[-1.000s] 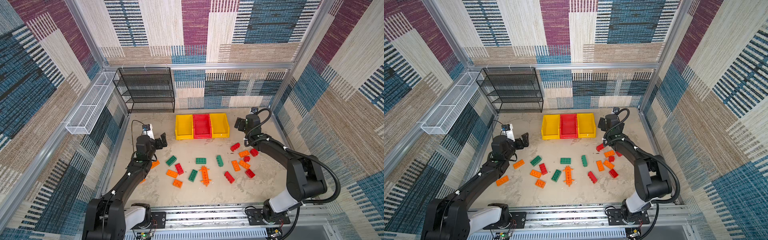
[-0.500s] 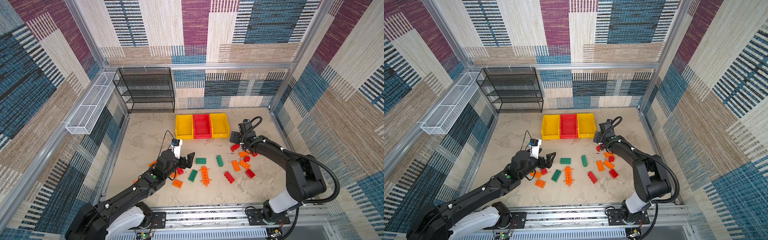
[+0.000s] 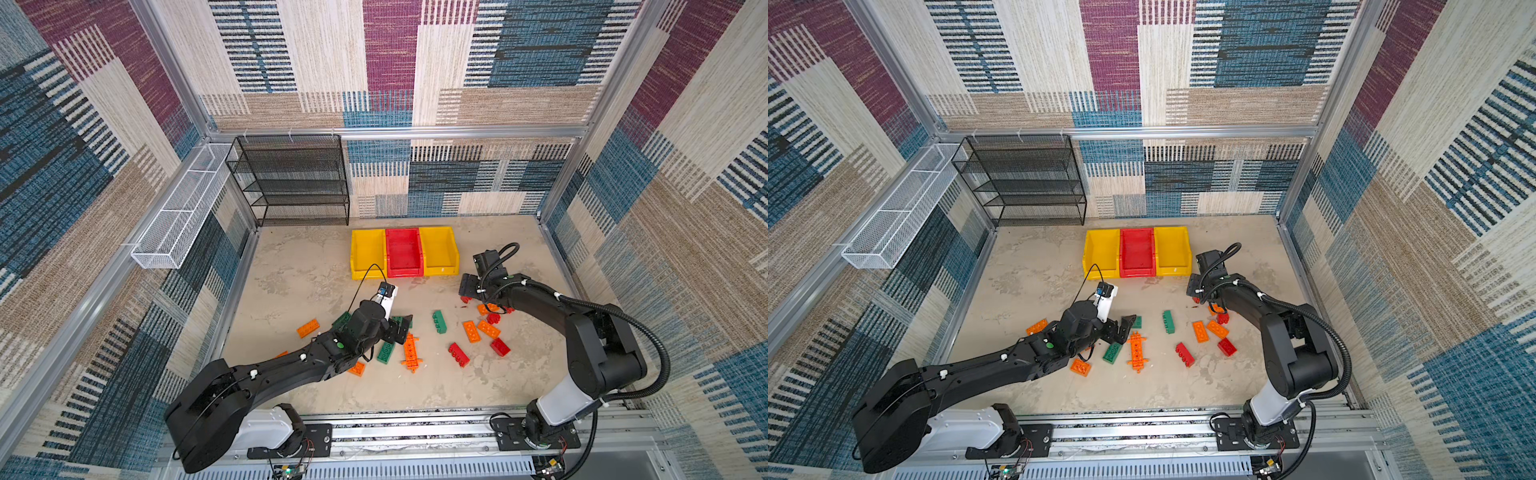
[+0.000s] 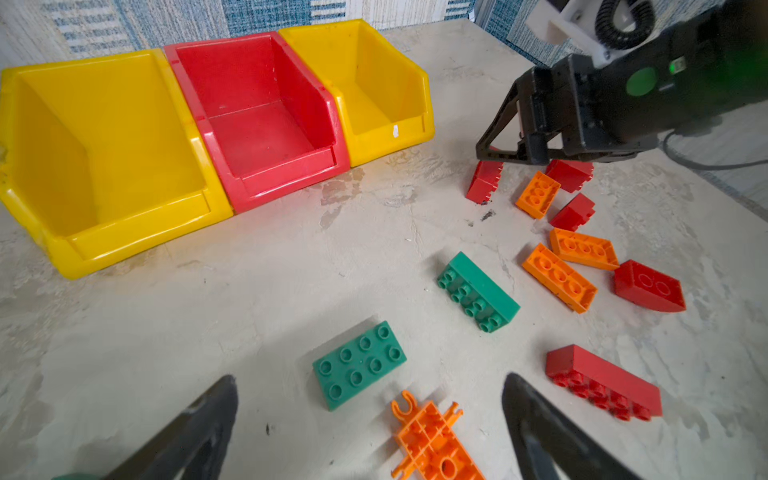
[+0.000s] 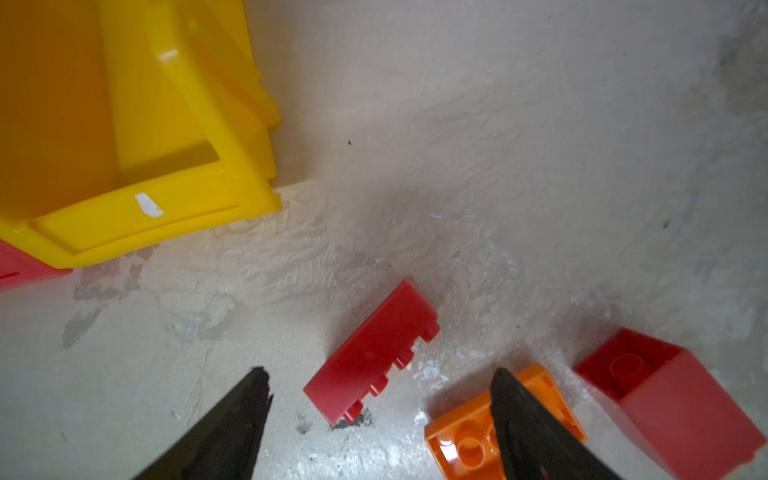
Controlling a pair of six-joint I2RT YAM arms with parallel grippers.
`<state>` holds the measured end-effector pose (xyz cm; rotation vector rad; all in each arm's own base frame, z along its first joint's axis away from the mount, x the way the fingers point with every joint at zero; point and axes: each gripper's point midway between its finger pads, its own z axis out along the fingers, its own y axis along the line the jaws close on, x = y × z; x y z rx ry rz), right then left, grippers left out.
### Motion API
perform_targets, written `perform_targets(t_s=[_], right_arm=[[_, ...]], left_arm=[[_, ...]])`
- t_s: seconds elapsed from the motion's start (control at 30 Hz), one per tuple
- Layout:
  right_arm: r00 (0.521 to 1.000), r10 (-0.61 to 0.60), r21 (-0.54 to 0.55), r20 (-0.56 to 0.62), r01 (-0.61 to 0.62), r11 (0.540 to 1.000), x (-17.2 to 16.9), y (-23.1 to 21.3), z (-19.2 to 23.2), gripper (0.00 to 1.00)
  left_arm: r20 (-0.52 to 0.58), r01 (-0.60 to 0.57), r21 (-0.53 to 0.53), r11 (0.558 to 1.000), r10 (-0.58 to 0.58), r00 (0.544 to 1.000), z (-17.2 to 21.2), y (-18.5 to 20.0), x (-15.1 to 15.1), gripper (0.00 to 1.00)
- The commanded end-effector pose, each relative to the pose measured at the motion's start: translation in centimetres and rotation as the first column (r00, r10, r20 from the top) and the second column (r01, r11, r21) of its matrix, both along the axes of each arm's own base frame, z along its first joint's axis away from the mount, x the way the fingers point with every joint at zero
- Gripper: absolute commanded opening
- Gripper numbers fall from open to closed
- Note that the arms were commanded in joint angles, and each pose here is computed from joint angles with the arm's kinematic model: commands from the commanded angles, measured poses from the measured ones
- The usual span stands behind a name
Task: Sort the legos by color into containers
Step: 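Reach the right gripper to a red brick while the left arm extends, then close the right gripper on the red brick and lift it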
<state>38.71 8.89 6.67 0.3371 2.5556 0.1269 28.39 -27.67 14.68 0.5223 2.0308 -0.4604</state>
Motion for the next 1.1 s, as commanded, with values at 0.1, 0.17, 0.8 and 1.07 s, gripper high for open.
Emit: perform_targets(t_s=[0.1, 0.17, 0.8, 1.07], right_arm=[[1.000, -0.012, 0.048, -0.014, 0.012, 0.999, 0.7, 0.9, -0.7, 0.74], [1.000, -0.016, 0.048, -0.018, 0.017, 0.999, 0.6, 0.9, -1.0, 0.72], [0.997, -0.064, -0.025, -0.045, 0.062, 0.998, 0.9, -0.4, -3.3, 0.53], [0.996, -0.080, -0.045, -0.032, 0.079, 0.996, 0.8, -0.9, -2.7, 0.61]], left_arm=[[0.060, 0.071, 0.047, 0.996, -0.074, 0.995, 1.1, -1.9, -0.1, 0.99], [0.062, 0.077, 0.052, 0.996, -0.080, 0.995, 1.0, -2.0, -0.2, 0.99], [0.063, 0.061, 0.049, 0.997, -0.064, 0.996, 1.5, -0.2, -1.5, 0.97], [0.060, 0.044, 0.034, 0.998, -0.046, 0.997, 1.8, 0.8, -2.0, 0.97]])
